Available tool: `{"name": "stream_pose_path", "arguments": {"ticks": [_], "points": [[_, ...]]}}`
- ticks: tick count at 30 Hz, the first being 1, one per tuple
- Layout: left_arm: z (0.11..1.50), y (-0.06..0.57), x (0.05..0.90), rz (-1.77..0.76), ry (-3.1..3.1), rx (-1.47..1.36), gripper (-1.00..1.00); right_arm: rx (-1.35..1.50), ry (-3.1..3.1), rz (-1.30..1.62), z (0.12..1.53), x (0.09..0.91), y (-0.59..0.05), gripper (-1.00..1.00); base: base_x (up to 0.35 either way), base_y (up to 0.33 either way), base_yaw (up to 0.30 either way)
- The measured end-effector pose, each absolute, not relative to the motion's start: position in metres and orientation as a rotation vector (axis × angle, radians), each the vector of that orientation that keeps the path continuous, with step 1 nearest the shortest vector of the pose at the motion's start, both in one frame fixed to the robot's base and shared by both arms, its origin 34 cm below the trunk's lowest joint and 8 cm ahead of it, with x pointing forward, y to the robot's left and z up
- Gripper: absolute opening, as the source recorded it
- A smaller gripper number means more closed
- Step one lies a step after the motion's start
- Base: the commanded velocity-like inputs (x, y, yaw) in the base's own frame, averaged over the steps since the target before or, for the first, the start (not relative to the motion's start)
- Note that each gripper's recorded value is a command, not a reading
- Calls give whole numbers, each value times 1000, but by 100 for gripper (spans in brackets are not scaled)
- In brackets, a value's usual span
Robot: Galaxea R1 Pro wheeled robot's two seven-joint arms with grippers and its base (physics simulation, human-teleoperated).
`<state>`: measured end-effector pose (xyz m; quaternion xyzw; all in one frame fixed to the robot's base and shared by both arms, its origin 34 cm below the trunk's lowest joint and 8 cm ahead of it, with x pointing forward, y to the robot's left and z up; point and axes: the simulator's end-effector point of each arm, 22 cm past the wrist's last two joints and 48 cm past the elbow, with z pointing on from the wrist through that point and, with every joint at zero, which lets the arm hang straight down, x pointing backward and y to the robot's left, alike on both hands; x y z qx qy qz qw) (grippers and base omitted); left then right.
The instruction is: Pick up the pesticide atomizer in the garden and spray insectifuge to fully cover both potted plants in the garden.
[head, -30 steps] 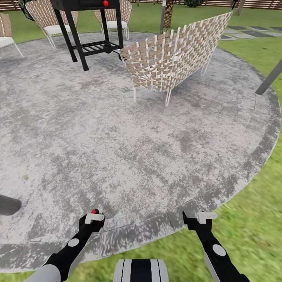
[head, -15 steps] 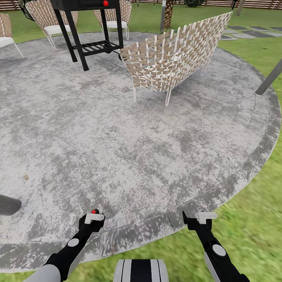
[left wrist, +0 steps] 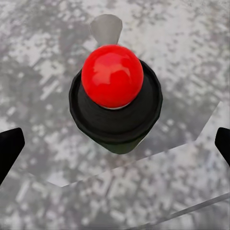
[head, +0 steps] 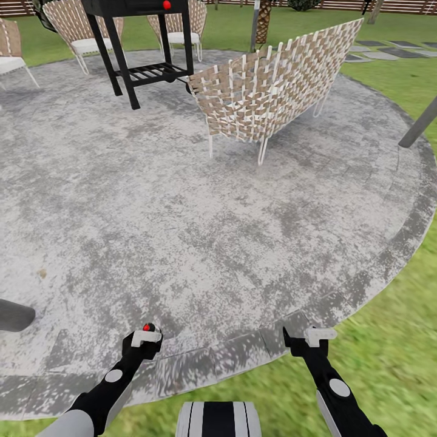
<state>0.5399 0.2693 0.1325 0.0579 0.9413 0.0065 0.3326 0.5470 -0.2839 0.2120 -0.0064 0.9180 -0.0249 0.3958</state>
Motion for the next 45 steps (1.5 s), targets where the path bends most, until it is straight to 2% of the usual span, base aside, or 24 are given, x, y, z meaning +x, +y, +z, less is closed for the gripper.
{"name": "stream_pose_path", "arguments": {"ticks": [45], "points": [[133, 268, 539, 15, 2451, 155, 100, -16, 2327, -63, 212, 547, -284, 100, 13, 0, 10]]}}
